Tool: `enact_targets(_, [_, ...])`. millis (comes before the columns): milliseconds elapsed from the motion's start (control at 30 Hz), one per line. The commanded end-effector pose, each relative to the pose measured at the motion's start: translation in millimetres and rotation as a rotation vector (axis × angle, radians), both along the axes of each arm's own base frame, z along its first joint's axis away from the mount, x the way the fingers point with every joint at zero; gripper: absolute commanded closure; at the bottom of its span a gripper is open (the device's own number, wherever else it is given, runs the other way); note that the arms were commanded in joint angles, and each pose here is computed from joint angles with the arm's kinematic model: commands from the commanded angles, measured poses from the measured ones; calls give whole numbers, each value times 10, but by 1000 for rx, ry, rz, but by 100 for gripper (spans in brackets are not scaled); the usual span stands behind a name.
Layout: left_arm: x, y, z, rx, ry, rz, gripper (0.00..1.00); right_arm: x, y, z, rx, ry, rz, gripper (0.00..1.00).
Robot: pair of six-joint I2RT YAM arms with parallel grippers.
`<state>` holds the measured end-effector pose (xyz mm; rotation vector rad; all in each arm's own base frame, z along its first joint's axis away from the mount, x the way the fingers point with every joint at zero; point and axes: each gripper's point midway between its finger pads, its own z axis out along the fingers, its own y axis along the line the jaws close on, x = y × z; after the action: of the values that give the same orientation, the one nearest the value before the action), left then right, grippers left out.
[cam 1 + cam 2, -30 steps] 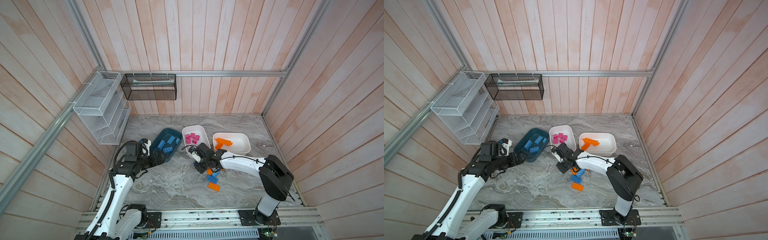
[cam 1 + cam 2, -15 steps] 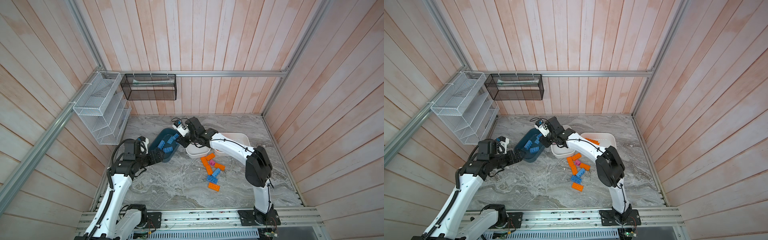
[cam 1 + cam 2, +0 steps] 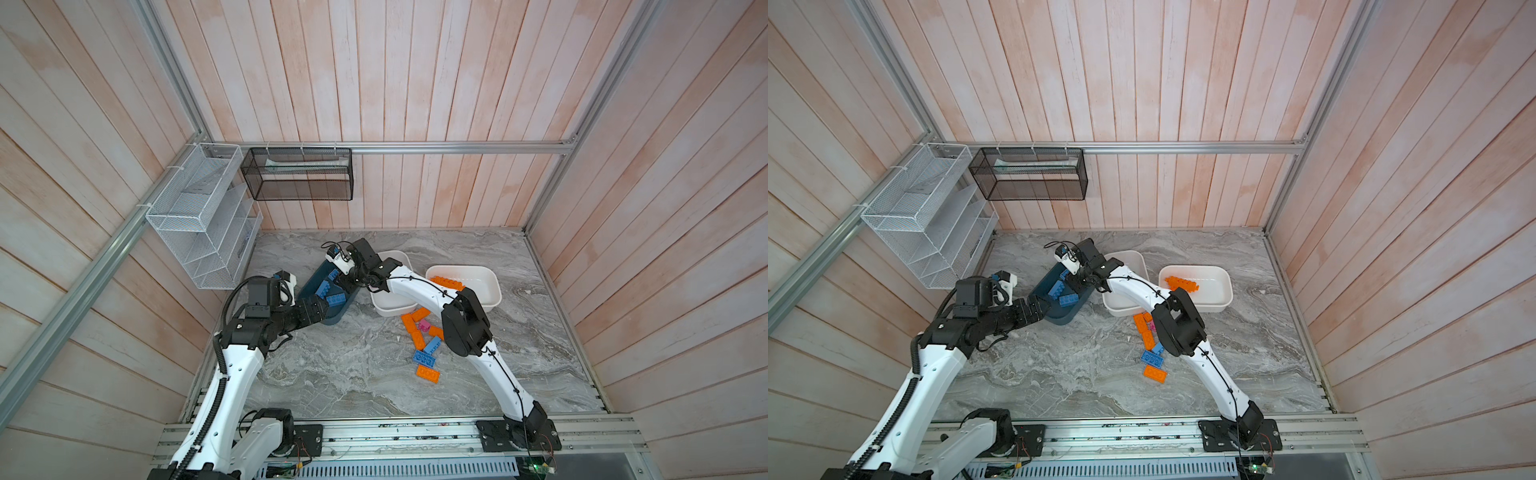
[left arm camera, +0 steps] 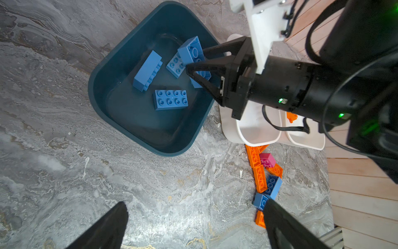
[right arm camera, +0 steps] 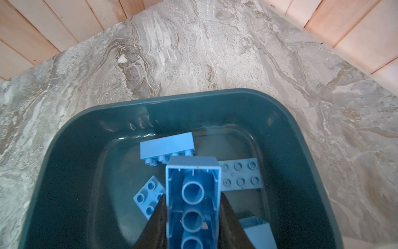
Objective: Sort the legos into containers by color
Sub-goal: 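Carry the blue brick into the teal tub and open the right gripper, then move the right gripper back down over the orange bricks in the pile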
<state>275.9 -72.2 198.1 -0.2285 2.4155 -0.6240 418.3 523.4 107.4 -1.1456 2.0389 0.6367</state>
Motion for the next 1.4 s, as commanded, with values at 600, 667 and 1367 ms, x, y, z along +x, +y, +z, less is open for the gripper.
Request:
enact_targets(600, [6,-23,-37,-26,-3,-16,0,-644,-1138,719,-7,119,-113,38])
enact_targets(667, [-2,-32,-48,-32,2,-19,0,-826,-1397,759,-7,152,-177,37])
enact_targets(1367, [-32,-33,-79,-36,13,-18,0,-1379,-2382,-171,-83,308,-478,41])
